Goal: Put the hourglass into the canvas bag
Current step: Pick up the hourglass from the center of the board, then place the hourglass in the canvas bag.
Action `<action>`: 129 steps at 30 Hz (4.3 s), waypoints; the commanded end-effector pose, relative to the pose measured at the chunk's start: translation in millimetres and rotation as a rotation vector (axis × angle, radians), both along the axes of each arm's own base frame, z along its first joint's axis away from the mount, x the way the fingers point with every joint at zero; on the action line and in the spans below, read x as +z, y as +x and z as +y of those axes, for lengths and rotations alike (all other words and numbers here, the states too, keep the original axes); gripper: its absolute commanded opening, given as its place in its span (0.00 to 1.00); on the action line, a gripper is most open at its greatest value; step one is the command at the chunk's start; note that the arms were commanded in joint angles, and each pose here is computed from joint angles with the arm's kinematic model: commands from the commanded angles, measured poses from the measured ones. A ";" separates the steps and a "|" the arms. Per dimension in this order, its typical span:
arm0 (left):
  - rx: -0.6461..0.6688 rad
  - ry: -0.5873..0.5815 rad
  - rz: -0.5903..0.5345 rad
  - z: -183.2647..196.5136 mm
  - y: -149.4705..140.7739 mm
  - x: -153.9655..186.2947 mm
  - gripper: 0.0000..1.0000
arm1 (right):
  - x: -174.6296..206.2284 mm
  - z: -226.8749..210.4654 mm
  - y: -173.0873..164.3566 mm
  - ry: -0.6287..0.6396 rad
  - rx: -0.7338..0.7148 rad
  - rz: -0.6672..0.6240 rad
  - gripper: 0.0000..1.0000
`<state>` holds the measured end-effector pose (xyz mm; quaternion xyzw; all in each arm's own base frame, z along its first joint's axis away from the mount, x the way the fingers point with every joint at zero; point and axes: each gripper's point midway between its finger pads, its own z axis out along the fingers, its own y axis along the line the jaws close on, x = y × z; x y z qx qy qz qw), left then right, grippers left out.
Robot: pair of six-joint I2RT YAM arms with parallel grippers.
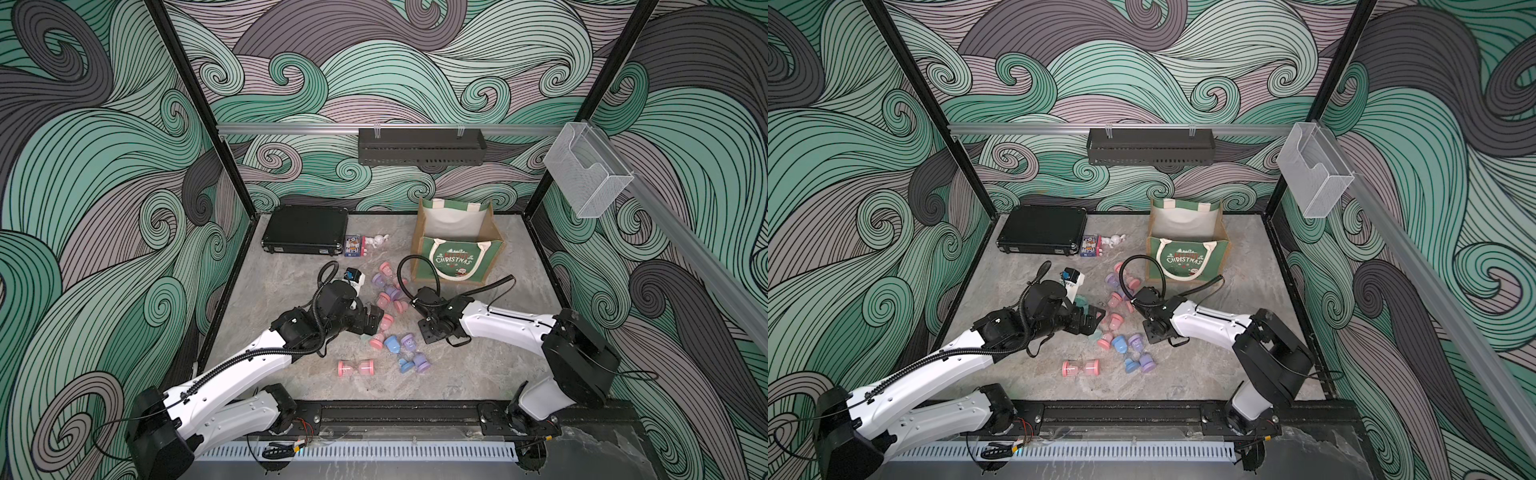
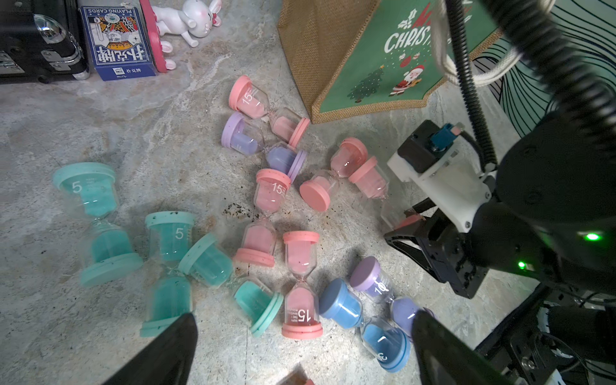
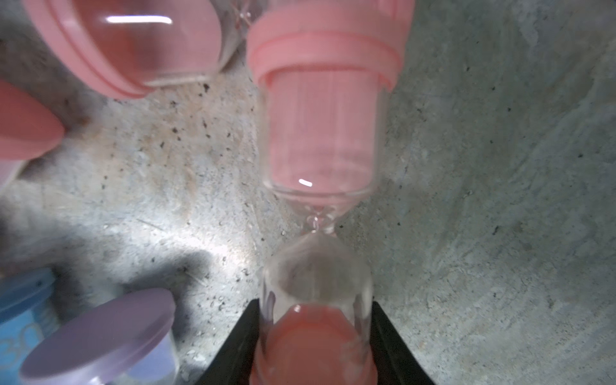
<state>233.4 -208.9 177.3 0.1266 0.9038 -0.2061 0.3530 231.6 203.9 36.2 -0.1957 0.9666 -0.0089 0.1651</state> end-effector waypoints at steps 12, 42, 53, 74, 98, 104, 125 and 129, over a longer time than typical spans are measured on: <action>0.030 -0.050 -0.113 7.6 6.1 56.6 0.99 | 109.6 13.0 -3.9 0.213 0.130 -0.163 0.25; 0.018 -0.105 -0.258 -28.3 51.3 140.8 0.99 | 275.4 -32.9 138.3 0.391 -0.163 -0.352 0.23; 0.034 -0.088 -0.216 -41.9 75.1 128.8 0.98 | 240.3 -37.7 205.2 0.364 -0.224 -0.263 0.22; 0.081 -0.135 -0.173 -38.6 92.4 114.5 0.98 | 134.9 -34.1 231.3 0.296 -0.289 -0.027 0.25; 0.136 -0.156 -0.181 -22.5 90.8 110.8 0.99 | 96.1 -53.7 228.0 0.230 -0.331 -0.049 0.48; 0.137 -0.169 -0.182 -23.9 91.9 112.7 0.99 | 113.4 -52.7 224.6 0.254 -0.328 -0.080 0.58; 0.148 -0.174 -0.199 -8.3 78.7 125.1 0.98 | 233.3 -44.8 178.4 0.367 -0.267 -0.301 0.78; 0.147 -0.155 -0.191 -0.5 70.0 120.6 0.98 | 252.3 -40.9 156.8 0.357 -0.263 -0.341 0.81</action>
